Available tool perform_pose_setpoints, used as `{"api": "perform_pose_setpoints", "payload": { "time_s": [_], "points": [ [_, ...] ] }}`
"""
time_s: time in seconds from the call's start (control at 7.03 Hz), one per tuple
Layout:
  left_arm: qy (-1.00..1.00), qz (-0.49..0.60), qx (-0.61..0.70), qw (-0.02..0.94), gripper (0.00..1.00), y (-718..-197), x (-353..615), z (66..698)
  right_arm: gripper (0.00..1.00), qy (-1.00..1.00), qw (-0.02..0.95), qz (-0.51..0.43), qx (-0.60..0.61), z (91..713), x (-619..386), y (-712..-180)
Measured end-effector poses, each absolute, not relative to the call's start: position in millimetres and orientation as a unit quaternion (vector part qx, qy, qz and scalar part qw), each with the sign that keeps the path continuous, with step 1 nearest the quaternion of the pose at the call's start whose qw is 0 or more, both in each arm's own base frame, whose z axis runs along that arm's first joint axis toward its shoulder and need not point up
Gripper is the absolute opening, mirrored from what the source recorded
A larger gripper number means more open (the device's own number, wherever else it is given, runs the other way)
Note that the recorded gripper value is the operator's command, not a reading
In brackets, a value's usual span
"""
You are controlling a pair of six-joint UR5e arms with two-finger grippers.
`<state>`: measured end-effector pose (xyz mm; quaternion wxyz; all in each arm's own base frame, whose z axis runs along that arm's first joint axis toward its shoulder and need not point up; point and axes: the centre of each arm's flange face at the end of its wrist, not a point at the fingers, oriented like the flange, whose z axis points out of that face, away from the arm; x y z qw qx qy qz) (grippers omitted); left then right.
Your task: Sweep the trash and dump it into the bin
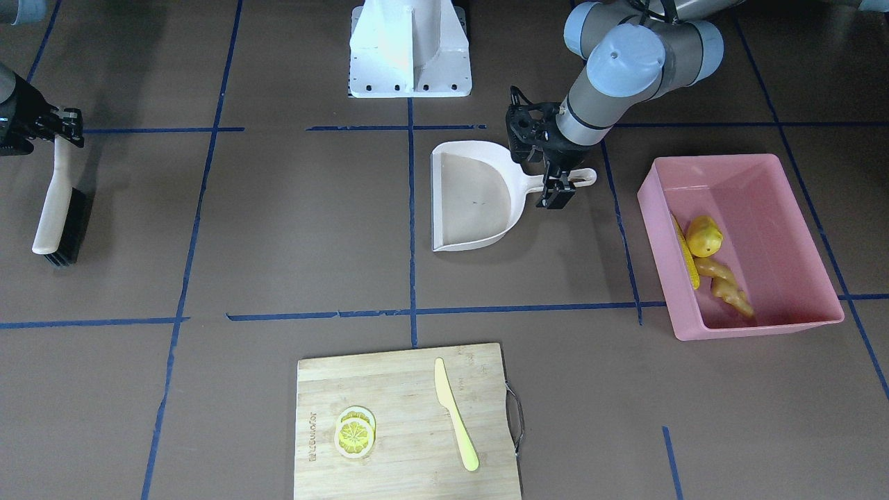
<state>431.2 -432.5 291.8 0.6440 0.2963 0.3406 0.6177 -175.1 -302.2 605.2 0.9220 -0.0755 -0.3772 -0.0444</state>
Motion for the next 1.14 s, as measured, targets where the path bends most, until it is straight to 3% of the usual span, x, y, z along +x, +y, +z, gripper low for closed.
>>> {"api": "perform_pose_setpoints", "payload": {
  "time_s": [0.71, 1.14],
  "points": [
    [0.327, 0.591, 0.307, 0.671, 1.0, -445.9, 396.0, 294.4, 1.0, -0.398, 0.914, -0.009, -0.072, 603.9, -145.4, -309.9],
    [0.289, 0.483, 0.271, 0.781, 1.0, -500.6, 261.9, 378.8, 1.0, -0.422, 0.905, 0.038, -0.043, 601.5, -88.9, -321.5]
  ]
}}
